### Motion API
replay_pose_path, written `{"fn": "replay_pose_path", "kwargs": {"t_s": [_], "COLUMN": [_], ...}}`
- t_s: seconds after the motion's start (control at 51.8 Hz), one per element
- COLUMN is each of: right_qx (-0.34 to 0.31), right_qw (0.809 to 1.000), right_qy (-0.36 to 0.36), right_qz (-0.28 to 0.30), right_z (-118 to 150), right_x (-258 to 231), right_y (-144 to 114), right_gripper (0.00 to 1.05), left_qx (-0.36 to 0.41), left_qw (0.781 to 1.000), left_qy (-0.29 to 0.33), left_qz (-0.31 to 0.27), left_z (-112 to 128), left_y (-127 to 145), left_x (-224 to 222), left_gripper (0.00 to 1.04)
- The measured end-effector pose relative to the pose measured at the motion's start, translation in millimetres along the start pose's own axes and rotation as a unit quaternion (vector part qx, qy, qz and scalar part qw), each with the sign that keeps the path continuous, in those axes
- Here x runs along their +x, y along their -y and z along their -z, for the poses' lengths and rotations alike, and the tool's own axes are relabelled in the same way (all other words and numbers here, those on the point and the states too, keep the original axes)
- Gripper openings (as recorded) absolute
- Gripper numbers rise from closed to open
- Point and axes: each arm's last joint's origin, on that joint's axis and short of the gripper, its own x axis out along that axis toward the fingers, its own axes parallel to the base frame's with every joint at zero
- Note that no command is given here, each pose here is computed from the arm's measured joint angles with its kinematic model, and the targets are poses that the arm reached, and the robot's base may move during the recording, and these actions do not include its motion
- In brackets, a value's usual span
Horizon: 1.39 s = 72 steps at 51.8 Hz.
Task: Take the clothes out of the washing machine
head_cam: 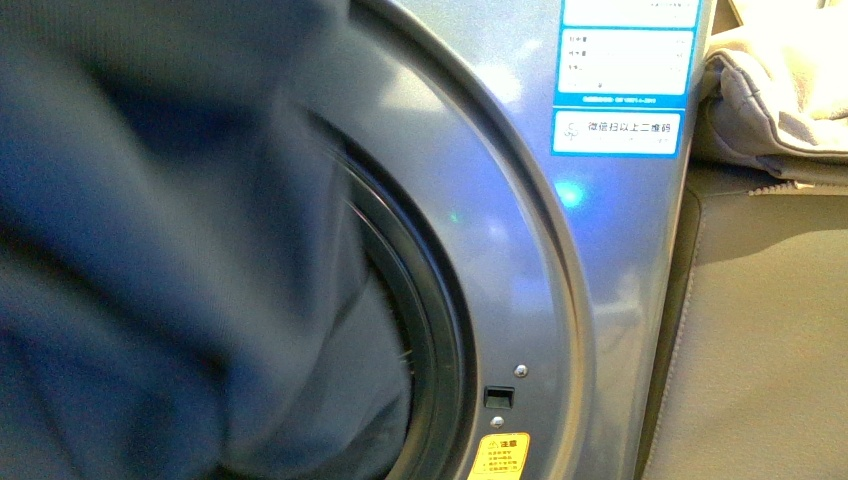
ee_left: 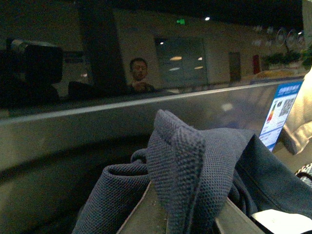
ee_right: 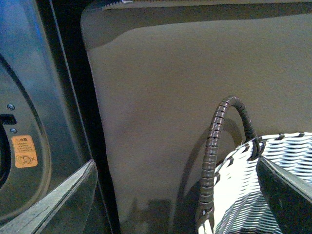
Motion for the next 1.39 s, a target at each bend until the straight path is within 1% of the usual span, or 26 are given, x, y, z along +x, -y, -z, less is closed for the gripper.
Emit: {"fn": "replay_pose_path", "kwargs": {"t_s": [0.077, 0.155, 0.29, 0.386, 0.522, 0.753, 0.947, 1.082, 1.198, 1.391], "right_qx": [0.0, 0.0, 0.0, 0.0, 0.0, 0.0, 0.0, 0.0, 0.0, 0.0], "right_qw": [1.0, 1.0, 1.0, 1.0, 1.0, 1.0, 1.0, 1.0, 1.0, 1.0], "right_qy": [0.0, 0.0, 0.0, 0.0, 0.0, 0.0, 0.0, 0.0, 0.0, 0.0], "right_qz": [0.0, 0.0, 0.0, 0.0, 0.0, 0.0, 0.0, 0.0, 0.0, 0.0], "right_z": [0, 0, 0, 0, 0, 0, 0, 0, 0, 0], "right_x": [0, 0, 0, 0, 0, 0, 0, 0, 0, 0], "right_y": [0, 0, 0, 0, 0, 0, 0, 0, 0, 0], "right_gripper": [0.97, 0.97, 0.97, 0.97, 0.97, 0.97, 0.97, 0.97, 0.97, 0.97], "left_qx": [0.0, -0.001, -0.002, -0.003, -0.006, -0.006, -0.007, -0.014, -0.015, -0.015], "left_qw": [1.0, 0.999, 0.995, 0.992, 0.988, 0.984, 0.981, 0.978, 0.976, 0.975], "left_qy": [0.015, 0.037, 0.089, 0.11, 0.125, 0.129, 0.131, 0.14, 0.149, 0.154], "left_qz": [0.006, 0.019, 0.047, 0.066, 0.09, 0.125, 0.14, 0.151, 0.157, 0.158], "left_z": [-9, -24, -61, -78, -97, -120, -138, -151, -157, -159], "left_y": [3, 8, 26, 38, 52, 78, 94, 104, 107, 107], "left_x": [7, 18, 37, 43, 54, 79, 100, 106, 104, 102], "left_gripper": [0.06, 0.06, 0.06, 0.06, 0.06, 0.06, 0.06, 0.06, 0.06, 0.06]}}
